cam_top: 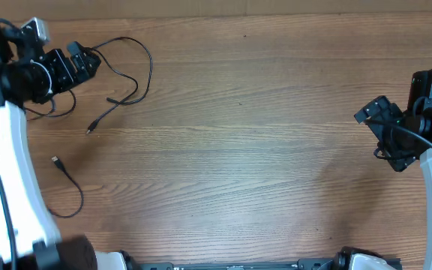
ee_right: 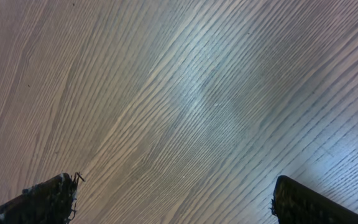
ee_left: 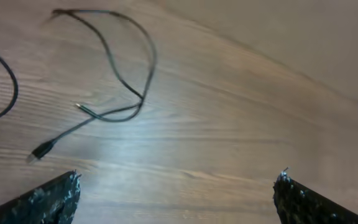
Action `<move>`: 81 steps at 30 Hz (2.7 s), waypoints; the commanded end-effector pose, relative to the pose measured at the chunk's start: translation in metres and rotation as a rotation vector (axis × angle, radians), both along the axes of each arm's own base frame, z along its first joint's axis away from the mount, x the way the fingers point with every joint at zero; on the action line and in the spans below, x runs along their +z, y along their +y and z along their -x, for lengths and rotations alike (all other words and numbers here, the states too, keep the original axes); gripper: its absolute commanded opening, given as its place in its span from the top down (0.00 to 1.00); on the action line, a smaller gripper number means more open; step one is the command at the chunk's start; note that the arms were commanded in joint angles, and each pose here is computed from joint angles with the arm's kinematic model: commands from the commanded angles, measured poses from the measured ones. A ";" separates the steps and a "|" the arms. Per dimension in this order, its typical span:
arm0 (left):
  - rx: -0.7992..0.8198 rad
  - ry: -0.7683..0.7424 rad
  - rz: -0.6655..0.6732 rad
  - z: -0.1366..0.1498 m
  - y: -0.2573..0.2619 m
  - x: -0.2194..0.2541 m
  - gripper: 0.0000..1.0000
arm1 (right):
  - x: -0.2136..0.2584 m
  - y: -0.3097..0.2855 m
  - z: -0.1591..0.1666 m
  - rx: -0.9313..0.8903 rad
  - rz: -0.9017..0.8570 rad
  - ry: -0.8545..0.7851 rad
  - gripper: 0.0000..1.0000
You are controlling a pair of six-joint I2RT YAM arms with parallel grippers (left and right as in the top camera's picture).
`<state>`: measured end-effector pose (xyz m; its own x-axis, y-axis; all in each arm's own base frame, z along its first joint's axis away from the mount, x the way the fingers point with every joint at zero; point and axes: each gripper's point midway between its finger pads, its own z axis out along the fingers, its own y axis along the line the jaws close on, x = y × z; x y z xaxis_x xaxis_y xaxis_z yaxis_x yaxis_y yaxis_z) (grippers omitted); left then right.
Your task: Untangle cables
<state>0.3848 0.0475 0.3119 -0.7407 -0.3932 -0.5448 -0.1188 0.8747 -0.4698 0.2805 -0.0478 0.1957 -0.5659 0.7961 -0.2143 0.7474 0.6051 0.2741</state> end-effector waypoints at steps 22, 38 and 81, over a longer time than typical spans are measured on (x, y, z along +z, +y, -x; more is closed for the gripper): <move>-0.285 -0.295 -0.091 0.136 -0.080 0.017 0.00 | 0.000 -0.001 -0.001 -0.005 0.002 -0.005 0.00; -0.334 -0.416 -0.104 0.190 -0.107 0.010 0.00 | 0.000 -0.001 -0.001 -0.005 0.002 -0.005 0.00; -0.316 -0.374 -0.084 0.193 -0.106 0.003 0.00 | 0.000 -0.002 -0.001 -0.005 0.002 -0.005 0.00</move>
